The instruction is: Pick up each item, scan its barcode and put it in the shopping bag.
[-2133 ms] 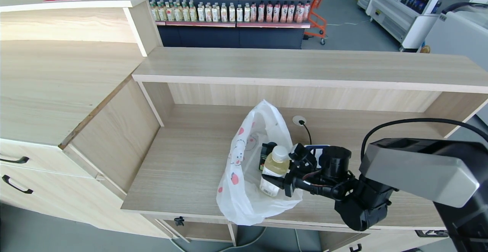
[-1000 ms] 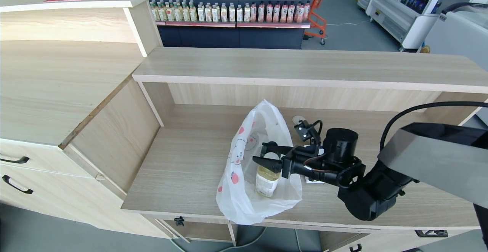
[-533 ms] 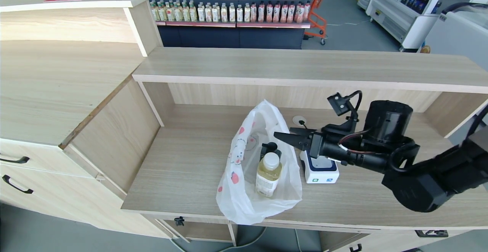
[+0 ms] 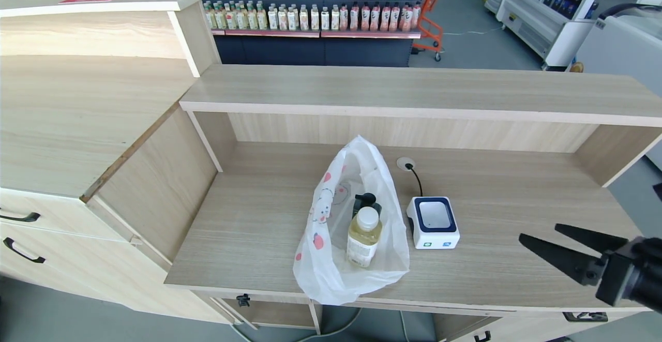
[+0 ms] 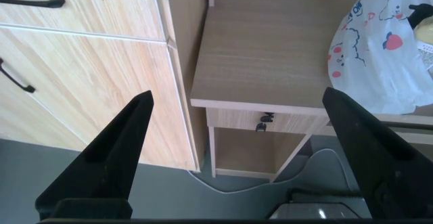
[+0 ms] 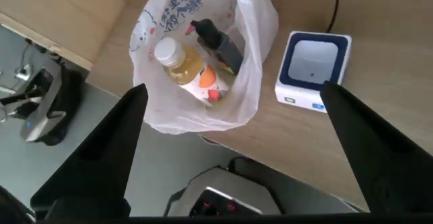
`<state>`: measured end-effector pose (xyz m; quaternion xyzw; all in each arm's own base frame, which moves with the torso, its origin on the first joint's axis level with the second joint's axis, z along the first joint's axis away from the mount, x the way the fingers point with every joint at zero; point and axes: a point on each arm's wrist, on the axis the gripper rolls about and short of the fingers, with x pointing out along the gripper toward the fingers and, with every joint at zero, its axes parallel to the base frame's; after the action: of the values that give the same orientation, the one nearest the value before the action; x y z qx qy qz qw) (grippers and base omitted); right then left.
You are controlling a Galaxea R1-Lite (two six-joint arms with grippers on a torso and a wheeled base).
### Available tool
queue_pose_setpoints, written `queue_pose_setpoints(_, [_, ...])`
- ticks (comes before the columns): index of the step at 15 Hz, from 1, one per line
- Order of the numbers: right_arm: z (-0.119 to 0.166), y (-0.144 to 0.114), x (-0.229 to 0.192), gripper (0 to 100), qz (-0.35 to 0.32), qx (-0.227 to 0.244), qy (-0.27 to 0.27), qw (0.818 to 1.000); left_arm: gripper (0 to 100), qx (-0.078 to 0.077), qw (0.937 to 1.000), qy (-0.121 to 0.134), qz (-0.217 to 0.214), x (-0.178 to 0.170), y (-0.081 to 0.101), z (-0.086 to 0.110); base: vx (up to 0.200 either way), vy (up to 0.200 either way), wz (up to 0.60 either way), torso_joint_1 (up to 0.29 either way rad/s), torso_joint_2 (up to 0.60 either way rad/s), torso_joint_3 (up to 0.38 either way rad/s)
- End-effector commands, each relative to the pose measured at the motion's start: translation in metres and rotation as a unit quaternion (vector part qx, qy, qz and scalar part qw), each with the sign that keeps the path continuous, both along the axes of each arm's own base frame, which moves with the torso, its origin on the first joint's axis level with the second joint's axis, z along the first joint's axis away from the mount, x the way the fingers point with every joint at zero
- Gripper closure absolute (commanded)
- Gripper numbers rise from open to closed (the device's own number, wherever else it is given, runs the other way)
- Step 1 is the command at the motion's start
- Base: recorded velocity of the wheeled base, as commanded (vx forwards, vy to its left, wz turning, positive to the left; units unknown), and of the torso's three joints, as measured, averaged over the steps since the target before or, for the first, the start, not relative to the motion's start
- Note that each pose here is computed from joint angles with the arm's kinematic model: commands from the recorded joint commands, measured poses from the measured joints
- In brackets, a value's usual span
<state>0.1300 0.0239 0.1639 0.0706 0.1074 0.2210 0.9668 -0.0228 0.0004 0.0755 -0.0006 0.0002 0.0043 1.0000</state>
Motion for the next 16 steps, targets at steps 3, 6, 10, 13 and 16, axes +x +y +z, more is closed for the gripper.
queue_pose_setpoints(3, [-0.077, -0.02, -0.139, 0, -0.157, -0.063, -0.073, 0.983, 0, 0.0, 1.0, 0.0, 0.0, 0.0, 0.0, 0.0, 0.0, 0.0, 0.0, 0.0, 0.0, 0.0])
queue_pose_setpoints(6, [-0.081, -0.023, -0.152, 0, -0.198, -0.063, -0.136, 0.969, 0, 0.0, 1.0, 0.0, 0.0, 0.0, 0.0, 0.0, 0.0, 0.0, 0.0, 0.0, 0.0, 0.0])
queue_pose_setpoints(10, [-0.088, -0.024, -0.153, 0, -0.226, -0.065, -0.105, 0.966, 0, 0.001, 1.0, 0.0, 0.0, 0.0, 0.0, 0.0, 0.0, 0.0, 0.0, 0.0, 0.0, 0.0])
queue_pose_setpoints(13, [-0.088, -0.024, -0.153, 0, -0.227, -0.057, -0.103, 0.967, 0, 0.0, 1.0, 0.0, 0.0, 0.0, 0.0, 0.0, 0.0, 0.0, 0.0, 0.0, 0.0, 0.0])
queue_pose_setpoints(16, [-0.088, -0.024, -0.153, 100, -0.228, -0.054, -0.103, 0.967, 0, 0.0, 1.0, 0.0, 0.0, 0.0, 0.0, 0.0, 0.0, 0.0, 0.0, 0.0, 0.0, 0.0])
